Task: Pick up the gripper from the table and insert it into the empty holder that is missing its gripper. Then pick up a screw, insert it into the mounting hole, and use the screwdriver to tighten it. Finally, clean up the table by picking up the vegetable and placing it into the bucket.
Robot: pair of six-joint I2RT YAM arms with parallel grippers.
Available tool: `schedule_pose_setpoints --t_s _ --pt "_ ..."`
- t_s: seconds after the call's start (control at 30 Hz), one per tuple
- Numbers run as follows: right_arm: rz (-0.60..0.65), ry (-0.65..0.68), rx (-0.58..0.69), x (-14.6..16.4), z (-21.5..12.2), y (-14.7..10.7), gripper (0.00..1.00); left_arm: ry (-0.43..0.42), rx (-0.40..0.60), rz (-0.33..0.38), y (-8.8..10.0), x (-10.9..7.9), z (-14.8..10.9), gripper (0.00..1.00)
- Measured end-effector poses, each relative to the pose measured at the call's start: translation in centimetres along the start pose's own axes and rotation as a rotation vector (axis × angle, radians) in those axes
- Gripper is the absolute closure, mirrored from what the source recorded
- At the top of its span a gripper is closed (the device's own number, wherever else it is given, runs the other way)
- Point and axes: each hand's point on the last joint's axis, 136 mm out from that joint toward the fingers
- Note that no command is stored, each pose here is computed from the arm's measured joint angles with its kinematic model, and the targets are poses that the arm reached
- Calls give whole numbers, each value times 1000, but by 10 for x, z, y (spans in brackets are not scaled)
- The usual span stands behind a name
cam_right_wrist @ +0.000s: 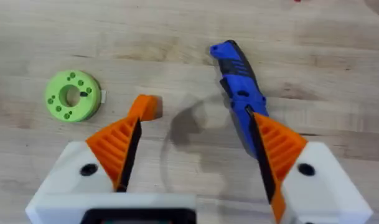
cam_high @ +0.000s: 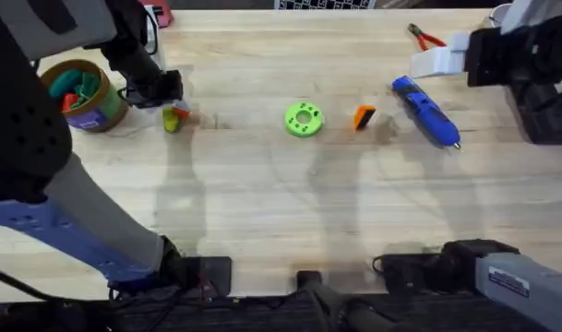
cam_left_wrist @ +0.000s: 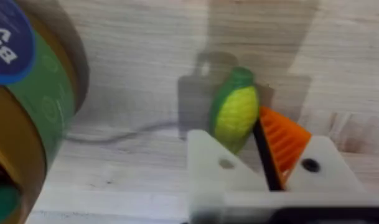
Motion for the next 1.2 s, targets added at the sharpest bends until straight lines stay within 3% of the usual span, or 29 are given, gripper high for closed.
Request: schedule_pose_setpoints --t_s 0.1,0.53,0.67,0.77,0.93,1.07,1.2 --pt "0 0 0 0 0 0 7 -2 -1 0 0 0 0 982" --pt "0 0 0 0 0 0 8 -2 4 2 0 -1 -3 982" --pt "0 0 0 0 0 0 7 0 -31 15 9 -5 -15 982" --pt "0 0 0 0 0 0 8 -2 -99 34 15 -13 -38 982" --pt "0 0 0 0 0 0 8 -11 -279 49 18 -21 -111 982" --pt "0 0 0 0 0 0 7 -13 -390 44 3 -20 -164 982" --pt "0 0 0 0 0 0 7 -15 -452 42 -17 -19 -197 982"
Point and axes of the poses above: each hand's point on the last joint's axis, 136 mm out from that joint toward the fingers, its own z axis out along the fingers, its own x axis along the line the jaws close on, y = z × x
